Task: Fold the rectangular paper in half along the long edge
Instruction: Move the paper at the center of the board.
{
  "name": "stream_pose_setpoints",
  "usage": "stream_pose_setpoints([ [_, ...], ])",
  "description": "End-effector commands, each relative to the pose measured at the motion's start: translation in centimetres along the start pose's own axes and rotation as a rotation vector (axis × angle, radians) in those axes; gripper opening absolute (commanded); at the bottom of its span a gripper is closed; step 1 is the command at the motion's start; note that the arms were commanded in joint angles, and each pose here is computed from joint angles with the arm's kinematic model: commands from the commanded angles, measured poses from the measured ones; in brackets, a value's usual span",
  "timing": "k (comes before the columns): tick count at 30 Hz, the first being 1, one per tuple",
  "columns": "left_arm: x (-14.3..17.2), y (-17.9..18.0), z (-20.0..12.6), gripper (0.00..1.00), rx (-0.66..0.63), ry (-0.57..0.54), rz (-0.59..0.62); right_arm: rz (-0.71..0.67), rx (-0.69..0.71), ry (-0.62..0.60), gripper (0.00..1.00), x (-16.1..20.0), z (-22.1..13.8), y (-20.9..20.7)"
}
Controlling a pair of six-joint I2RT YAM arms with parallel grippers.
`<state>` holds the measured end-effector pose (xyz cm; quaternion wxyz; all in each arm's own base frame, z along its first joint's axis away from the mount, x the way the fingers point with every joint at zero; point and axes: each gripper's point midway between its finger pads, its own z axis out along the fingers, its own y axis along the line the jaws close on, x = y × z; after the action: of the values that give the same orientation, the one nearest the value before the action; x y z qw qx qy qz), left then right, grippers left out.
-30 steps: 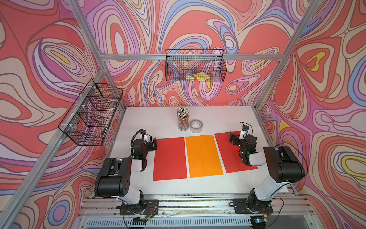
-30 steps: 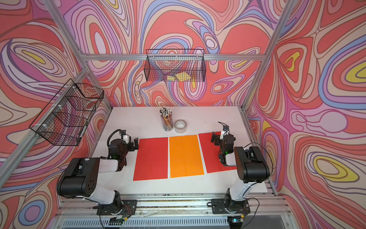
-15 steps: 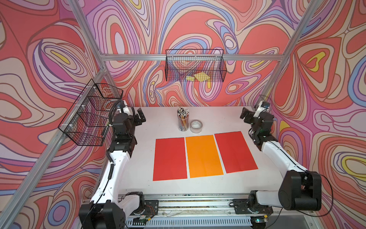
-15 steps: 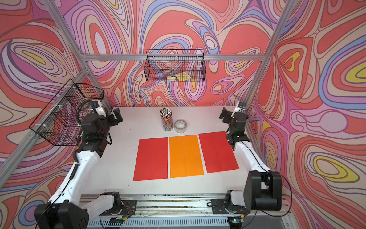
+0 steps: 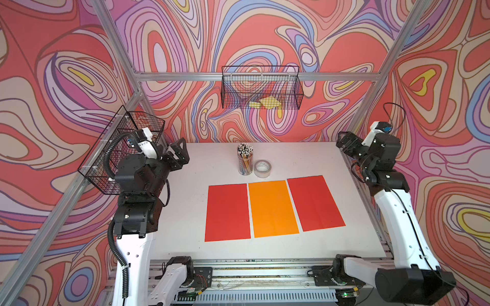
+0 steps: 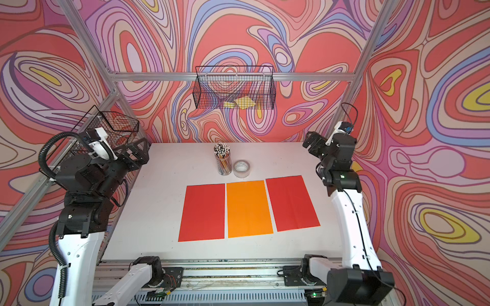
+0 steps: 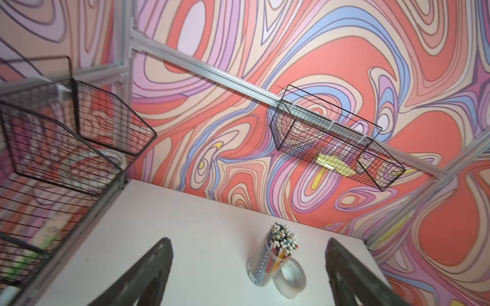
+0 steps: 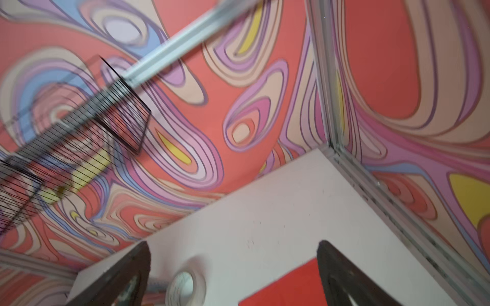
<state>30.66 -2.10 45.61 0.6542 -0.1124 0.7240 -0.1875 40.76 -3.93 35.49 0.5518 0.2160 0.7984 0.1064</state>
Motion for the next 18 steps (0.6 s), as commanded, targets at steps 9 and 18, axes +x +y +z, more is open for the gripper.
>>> stream_pose_setpoints([
  [9,19.4,-12.0,5.5,0.86,0.180,0.468,0.152,-0.002,0.139,0.474,0.98,14.3,3.1,-5.6],
  [18,35.0,-14.2,5.6,0.78,0.033,0.832,0.344,-0.047,0.194,0.538,0.98,16.4,2.8,-7.3],
])
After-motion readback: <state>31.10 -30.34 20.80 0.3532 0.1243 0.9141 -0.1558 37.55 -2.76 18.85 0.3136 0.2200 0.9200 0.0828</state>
